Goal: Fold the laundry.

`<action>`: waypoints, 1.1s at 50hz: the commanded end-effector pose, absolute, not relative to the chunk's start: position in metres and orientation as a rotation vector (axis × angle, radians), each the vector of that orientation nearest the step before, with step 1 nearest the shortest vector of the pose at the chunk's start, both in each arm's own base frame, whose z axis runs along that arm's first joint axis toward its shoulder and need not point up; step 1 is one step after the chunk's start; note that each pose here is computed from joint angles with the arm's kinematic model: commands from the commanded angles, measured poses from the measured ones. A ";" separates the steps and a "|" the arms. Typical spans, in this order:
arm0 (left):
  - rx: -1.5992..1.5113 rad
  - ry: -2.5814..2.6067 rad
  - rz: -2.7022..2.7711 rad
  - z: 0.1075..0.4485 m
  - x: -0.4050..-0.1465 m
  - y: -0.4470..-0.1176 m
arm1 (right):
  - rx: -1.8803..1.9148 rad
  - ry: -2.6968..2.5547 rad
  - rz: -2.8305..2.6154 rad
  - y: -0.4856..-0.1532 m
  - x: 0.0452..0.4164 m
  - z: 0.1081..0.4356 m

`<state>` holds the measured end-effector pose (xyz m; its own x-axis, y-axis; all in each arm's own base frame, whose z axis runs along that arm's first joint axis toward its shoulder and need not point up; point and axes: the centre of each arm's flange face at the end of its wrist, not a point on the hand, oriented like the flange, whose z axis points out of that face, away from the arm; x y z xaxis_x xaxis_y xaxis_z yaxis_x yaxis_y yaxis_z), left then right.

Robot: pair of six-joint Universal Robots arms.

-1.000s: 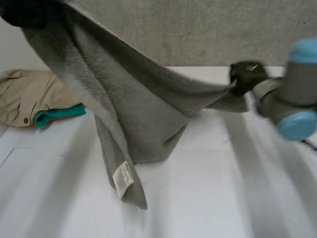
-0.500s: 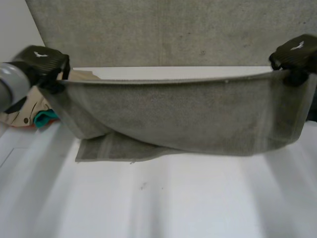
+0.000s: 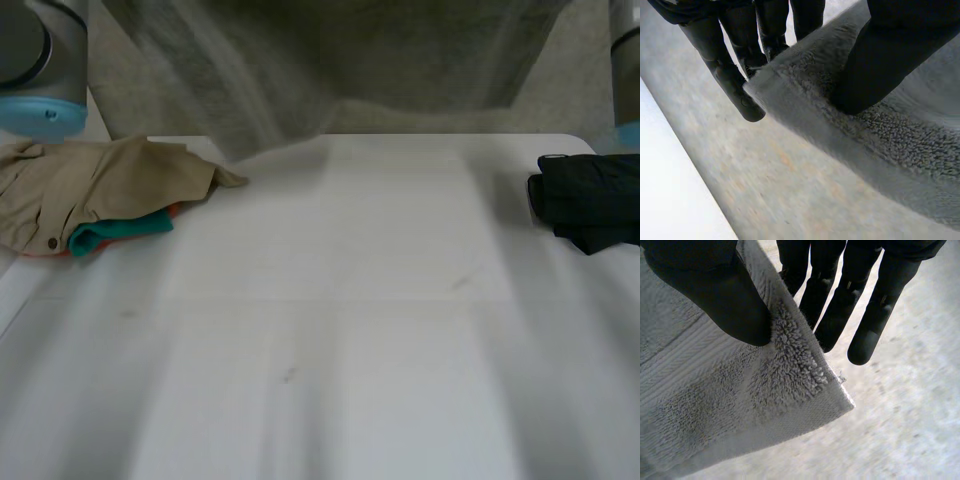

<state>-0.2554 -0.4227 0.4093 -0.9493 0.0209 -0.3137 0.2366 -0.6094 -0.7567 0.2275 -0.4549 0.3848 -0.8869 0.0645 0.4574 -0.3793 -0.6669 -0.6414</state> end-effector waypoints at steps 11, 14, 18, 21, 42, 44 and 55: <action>0.821 2.121 -2.150 0.218 -0.247 -0.381 | 1.101 -2.010 1.993 -0.412 0.213 0.200; 0.943 2.210 -2.014 0.195 -0.242 -0.359 | 1.195 -2.105 1.809 -0.396 0.202 0.177; 1.120 2.285 -1.773 0.187 -0.228 -0.314 | 1.321 -2.220 1.514 -0.361 0.177 0.175; 1.215 2.312 -1.628 0.189 -0.219 -0.285 | 1.379 -2.250 1.378 -0.342 0.161 0.184; 1.362 2.123 -1.487 0.190 -0.240 -0.308 | 1.490 -2.076 1.381 -0.355 0.180 0.167; 1.306 2.085 -1.566 0.191 -0.253 -0.330 | 1.434 -1.992 1.482 -0.375 0.187 0.160; 1.220 2.009 -1.636 0.170 -0.291 -0.392 | 1.265 -1.707 1.709 -0.439 0.216 0.143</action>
<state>-0.2787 -0.3706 0.1820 -0.6046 0.4487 -0.6581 0.7367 0.0010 -0.6762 0.2033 -0.4161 0.1514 -0.5026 -0.3723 0.7802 -0.8067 -0.1226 -0.5781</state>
